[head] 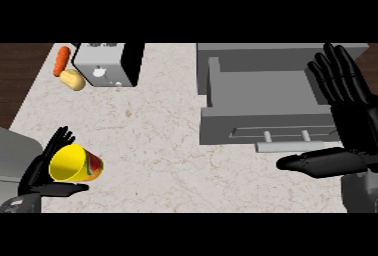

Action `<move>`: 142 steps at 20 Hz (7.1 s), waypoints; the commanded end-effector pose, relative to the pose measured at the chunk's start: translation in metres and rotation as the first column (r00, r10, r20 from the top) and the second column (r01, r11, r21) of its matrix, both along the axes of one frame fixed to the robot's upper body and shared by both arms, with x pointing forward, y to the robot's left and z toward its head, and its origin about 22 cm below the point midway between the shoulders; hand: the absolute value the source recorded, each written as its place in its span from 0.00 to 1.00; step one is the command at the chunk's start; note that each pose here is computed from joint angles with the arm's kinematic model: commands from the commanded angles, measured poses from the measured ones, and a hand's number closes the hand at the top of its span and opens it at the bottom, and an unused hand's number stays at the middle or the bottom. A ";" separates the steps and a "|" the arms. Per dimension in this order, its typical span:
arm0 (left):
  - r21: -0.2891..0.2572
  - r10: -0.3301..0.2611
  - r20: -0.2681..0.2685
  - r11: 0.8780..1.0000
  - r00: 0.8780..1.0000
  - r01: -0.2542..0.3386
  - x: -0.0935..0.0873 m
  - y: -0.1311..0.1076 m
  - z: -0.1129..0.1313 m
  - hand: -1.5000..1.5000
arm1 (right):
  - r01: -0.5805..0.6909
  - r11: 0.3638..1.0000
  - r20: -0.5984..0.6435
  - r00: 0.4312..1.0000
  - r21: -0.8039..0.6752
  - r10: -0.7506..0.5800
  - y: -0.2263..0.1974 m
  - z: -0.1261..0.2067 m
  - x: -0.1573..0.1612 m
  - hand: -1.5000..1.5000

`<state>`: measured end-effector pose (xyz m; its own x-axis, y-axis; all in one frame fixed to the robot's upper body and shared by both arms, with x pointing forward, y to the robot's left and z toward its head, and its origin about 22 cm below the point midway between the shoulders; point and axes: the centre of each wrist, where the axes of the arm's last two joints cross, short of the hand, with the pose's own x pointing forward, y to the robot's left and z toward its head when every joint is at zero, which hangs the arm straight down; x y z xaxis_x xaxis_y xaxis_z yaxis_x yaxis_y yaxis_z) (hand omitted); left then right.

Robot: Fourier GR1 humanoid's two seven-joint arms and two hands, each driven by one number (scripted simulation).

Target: Pick up the cup, place it into the drawer and close the drawer

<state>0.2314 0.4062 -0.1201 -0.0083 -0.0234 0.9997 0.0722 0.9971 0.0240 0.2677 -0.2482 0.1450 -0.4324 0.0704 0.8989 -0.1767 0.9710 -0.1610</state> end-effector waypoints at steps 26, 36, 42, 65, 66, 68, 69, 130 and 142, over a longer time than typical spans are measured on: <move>0.009 -0.024 0.377 1.000 0.926 0.022 0.024 -0.038 -0.005 1.00 | 0.009 1.000 -0.007 1.000 -0.002 -0.009 -0.011 -0.003 -0.005 0.00; -0.225 0.239 0.456 0.963 0.857 -0.149 0.063 -0.114 -0.004 1.00 | 0.021 1.000 -0.019 1.000 -0.011 -0.021 -0.021 0.007 0.002 0.00; -0.184 0.062 0.509 0.982 0.859 0.038 0.126 -0.154 0.053 1.00 | 0.030 1.000 -0.025 0.999 -0.011 -0.030 -0.008 0.011 -0.002 0.00; -0.021 -0.117 0.486 0.989 0.866 0.145 0.207 -0.351 0.307 1.00 | 0.057 0.998 0.005 0.998 -0.027 -0.057 -0.014 -0.018 0.000 0.00; -0.002 -0.126 0.467 0.990 0.875 0.144 0.206 -0.349 0.297 1.00 | 0.061 0.998 0.002 0.998 -0.019 -0.061 -0.030 0.000 -0.001 0.00; 0.036 -0.116 0.406 0.993 0.907 0.111 0.210 -0.364 0.301 1.00 | 0.019 0.999 0.003 1.000 -0.029 -0.019 -0.023 0.004 0.006 0.00; 0.053 -0.118 0.377 0.993 0.919 0.106 0.208 -0.366 0.287 1.00 | 0.029 0.999 0.002 1.000 -0.035 -0.029 -0.019 -0.009 0.004 0.00; -0.274 -0.042 0.344 0.951 0.938 0.143 0.200 -0.298 0.207 0.00 | -0.405 0.565 -0.437 0.895 -0.719 0.085 0.020 -0.165 0.092 1.00; -0.280 -0.086 0.338 0.941 0.937 0.188 0.190 -0.265 0.195 0.00 | -0.084 0.734 -0.214 0.973 -0.674 -0.085 -0.029 -0.078 0.164 1.00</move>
